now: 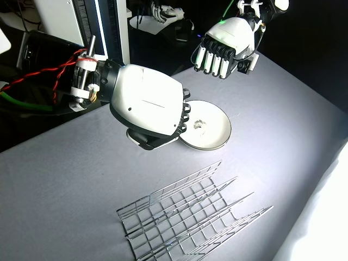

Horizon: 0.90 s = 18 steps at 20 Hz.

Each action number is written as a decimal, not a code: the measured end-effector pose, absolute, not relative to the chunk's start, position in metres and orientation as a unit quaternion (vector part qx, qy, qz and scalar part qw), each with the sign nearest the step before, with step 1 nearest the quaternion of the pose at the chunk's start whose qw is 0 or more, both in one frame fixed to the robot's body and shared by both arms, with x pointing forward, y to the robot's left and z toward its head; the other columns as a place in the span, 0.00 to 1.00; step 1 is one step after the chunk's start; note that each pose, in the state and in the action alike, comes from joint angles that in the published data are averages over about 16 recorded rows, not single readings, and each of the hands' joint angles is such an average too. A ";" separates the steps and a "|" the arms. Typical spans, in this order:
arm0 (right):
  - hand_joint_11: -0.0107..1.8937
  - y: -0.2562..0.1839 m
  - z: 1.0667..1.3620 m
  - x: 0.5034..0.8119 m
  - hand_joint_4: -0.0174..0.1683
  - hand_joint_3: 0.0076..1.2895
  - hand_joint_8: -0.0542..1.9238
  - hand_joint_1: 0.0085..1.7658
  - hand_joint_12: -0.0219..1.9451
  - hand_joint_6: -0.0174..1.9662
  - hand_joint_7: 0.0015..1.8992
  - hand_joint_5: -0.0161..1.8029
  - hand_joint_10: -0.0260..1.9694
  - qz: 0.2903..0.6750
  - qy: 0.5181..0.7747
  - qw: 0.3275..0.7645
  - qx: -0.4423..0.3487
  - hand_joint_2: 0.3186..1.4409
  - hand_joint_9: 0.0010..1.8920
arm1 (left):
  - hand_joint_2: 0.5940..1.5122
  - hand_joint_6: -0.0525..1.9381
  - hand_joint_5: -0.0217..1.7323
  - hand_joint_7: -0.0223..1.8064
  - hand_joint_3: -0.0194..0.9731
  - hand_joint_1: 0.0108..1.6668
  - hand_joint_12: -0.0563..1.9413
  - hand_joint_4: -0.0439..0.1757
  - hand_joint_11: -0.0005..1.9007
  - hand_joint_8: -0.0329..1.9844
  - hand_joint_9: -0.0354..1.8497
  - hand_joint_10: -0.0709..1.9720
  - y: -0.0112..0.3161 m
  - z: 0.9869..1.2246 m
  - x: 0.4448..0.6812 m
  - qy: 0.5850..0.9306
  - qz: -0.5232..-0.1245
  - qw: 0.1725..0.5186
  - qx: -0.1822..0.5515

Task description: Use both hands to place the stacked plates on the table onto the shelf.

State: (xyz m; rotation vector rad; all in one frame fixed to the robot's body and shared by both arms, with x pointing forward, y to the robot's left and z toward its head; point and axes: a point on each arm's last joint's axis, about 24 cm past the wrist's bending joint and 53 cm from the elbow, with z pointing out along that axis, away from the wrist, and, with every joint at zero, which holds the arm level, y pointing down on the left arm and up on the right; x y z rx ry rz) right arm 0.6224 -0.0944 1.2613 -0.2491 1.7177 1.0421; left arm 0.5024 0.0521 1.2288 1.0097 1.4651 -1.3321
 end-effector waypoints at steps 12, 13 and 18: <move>0.13 -0.097 1.261 0.624 0.07 0.01 0.09 0.00 0.23 0.07 0.16 0.17 0.08 0.432 0.720 0.533 -0.106 0.79 0.16 | 0.64 0.04 0.04 0.05 0.07 0.01 0.07 0.21 0.07 0.05 0.07 0.08 0.059 1.221 0.504 0.604 -0.538 0.427 0.404; 0.09 -0.097 1.261 0.625 0.07 0.01 0.06 0.00 0.21 0.04 0.14 0.15 0.04 0.431 0.720 0.534 -0.106 0.79 0.13 | 0.64 0.03 0.03 0.03 0.06 0.01 0.04 0.21 0.04 0.02 0.05 0.05 0.060 1.219 0.504 0.607 -0.539 0.423 0.403; 0.01 -0.099 1.261 0.627 0.08 0.01 0.04 0.00 0.20 0.02 0.10 0.12 0.02 0.428 0.719 0.537 -0.108 0.79 0.09 | 0.64 0.02 0.02 0.02 0.06 0.01 0.02 0.20 0.01 0.01 0.03 0.04 0.070 1.204 0.506 0.625 -0.532 0.402 0.406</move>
